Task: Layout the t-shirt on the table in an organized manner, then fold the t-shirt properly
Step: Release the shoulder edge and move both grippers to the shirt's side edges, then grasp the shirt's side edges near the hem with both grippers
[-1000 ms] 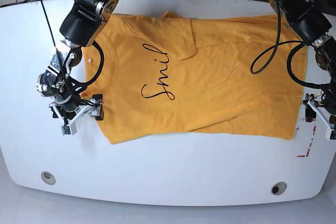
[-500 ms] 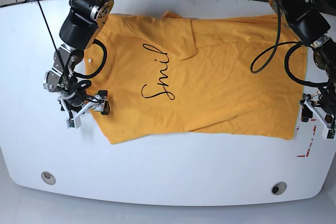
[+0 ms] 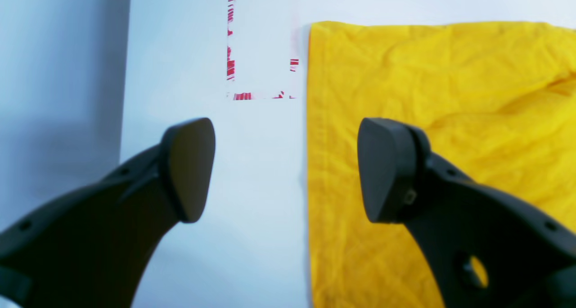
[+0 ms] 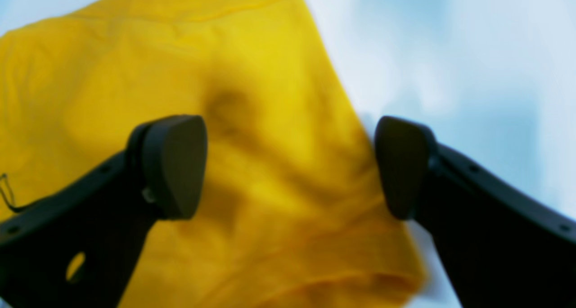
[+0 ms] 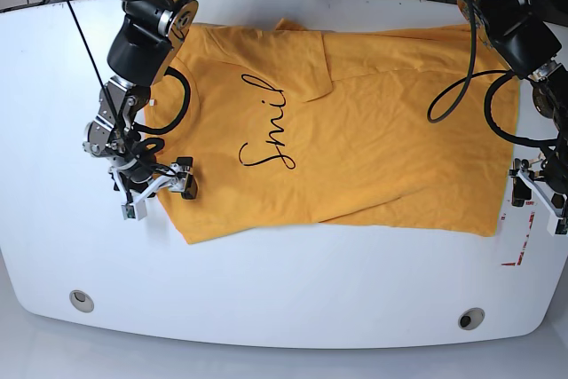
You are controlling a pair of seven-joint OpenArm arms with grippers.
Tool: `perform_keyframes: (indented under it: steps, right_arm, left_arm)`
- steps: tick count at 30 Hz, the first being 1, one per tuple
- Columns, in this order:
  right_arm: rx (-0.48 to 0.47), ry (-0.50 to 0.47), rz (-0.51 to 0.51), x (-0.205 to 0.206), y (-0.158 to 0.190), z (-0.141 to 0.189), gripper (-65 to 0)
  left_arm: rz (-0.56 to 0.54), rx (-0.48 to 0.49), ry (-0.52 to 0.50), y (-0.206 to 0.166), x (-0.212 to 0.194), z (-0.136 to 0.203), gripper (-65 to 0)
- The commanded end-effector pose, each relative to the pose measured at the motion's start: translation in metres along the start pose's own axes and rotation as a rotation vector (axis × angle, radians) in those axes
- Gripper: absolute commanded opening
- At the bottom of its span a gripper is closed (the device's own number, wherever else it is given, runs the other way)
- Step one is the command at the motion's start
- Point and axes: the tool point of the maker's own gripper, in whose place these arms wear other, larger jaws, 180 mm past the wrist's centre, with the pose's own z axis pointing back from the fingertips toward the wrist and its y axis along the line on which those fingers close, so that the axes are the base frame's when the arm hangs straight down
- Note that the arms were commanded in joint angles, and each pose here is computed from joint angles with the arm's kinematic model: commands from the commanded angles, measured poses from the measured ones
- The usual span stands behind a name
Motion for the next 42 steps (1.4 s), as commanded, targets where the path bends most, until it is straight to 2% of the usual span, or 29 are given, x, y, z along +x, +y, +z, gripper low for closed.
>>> perform_keyframes:
  steps: [1, 6, 12, 14, 16, 19, 23, 29, 35, 42]
  right_arm:
    - [0.018, -0.022, 0.028, 0.017, 0.009, -0.002, -10.9]
    - [0.059, 0.005, 0.099, 0.016, 0.029, -0.01, -21.9]
    - [0.062, 0.009, 0.103, 0.015, 0.031, -0.01, -36.9]
    - [0.062, 0.007, 0.103, 0.016, 0.031, -0.01, -43.6]
    - [0.061, 0.009, 0.107, 0.015, 0.031, -0.01, -53.6]
    - [0.06, 0.009, 0.107, 0.016, 0.031, -0.011, -65.0]
    - [0.06, 0.009, 0.107, 0.016, 0.031, -0.011, -64.8]
    - [0.057, 0.008, 0.109, 0.016, 0.03, -0.01, -65.0]
    - [0.057, 0.008, 0.109, 0.016, 0.03, -0.01, -65.0]
    - [0.057, 0.009, 0.11, 0.015, 0.029, -0.009, -65.0]
  left_arm:
    - [0.017, -0.003, -0.037, 0.007, 0.014, -0.002, -18.9]
    - [0.072, -0.048, -0.04, 0.005, 0.015, -0.019, -18.6]
    - [0.118, -0.08, -0.029, 0.009, 0.016, -0.031, -18.6]
    - [0.133, -0.091, -0.05, 0.008, 0.02, -0.035, -18.6]
    - [0.153, -0.107, -0.082, 0.006, 0.022, -0.042, -18.5]
    - [0.177, -0.112, -0.108, 0.013, 0.024, -0.046, -18.3]
    - [0.225, -0.155, -0.106, 0.002, 0.026, -0.063, -15.0]
    - [0.302, -0.139, -0.084, 0.003, 0.012, -0.083, -6.5]
    - [0.36, -0.078, -0.093, 0.015, -0.002, -0.093, -5.1]
    - [0.399, -0.091, -0.071, 0.007, -0.022, -0.103, -5.1]
